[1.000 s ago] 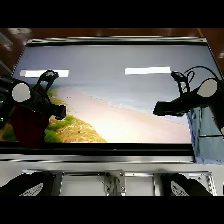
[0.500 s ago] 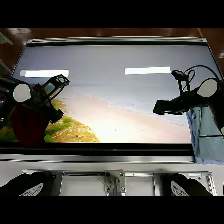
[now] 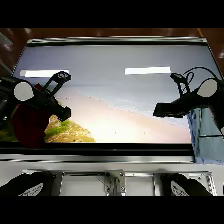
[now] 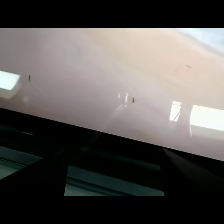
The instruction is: Fold the shirts.
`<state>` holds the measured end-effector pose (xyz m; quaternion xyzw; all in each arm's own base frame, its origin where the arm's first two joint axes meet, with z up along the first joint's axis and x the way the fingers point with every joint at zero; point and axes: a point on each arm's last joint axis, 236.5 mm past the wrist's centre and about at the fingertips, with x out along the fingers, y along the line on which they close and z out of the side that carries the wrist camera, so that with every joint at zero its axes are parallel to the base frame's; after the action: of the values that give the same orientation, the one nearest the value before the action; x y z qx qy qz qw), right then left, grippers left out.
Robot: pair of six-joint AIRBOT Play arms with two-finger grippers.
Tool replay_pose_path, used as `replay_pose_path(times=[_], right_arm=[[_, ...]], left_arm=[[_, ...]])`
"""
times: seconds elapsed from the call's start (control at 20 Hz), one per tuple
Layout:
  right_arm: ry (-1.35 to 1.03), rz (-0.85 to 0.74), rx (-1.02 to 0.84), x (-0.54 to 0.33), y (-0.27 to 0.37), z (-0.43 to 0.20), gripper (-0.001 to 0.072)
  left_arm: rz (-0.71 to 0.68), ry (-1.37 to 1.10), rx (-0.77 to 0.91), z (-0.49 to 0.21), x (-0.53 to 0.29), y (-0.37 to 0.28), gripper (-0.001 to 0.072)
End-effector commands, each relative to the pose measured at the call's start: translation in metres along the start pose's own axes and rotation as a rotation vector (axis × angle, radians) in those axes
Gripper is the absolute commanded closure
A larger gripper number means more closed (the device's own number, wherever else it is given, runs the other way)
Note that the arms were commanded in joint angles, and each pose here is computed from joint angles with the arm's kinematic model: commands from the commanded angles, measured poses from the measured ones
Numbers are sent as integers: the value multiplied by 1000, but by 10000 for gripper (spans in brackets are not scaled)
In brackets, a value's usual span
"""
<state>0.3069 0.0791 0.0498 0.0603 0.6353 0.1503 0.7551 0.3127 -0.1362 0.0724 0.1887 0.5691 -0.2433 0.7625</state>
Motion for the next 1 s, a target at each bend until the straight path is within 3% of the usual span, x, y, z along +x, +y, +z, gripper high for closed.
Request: replay_pose_path(times=[0.0, 0.05, 0.15, 0.3, 0.4, 0.6, 0.95], right_arm=[[6, 2, 38, 0, 1, -1, 35], [7, 2, 58, 0, 1, -2, 36], [9, 3, 89, 0, 1, -2, 35], [9, 30, 118, 0, 7, -2, 36], [7, 55, 120, 0, 14, -1, 36], [0, 51, 123, 0, 13, 1, 35], [-64, 48, 160, 0, 10, 16, 35]], left_arm=[[7, 0, -99, 4, 8, 3, 101], [85, 56, -90, -7, 12, 22, 151], [298, 135, -189, -30, 15, 87, -12], [451, 208, -480, -82, 22, 179, -10], [428, 205, -796, -122, 33, 218, -7], [172, 61, -1134, -144, 67, 248, 0], [83, 160, -1207, -189, 120, 262, -9]])
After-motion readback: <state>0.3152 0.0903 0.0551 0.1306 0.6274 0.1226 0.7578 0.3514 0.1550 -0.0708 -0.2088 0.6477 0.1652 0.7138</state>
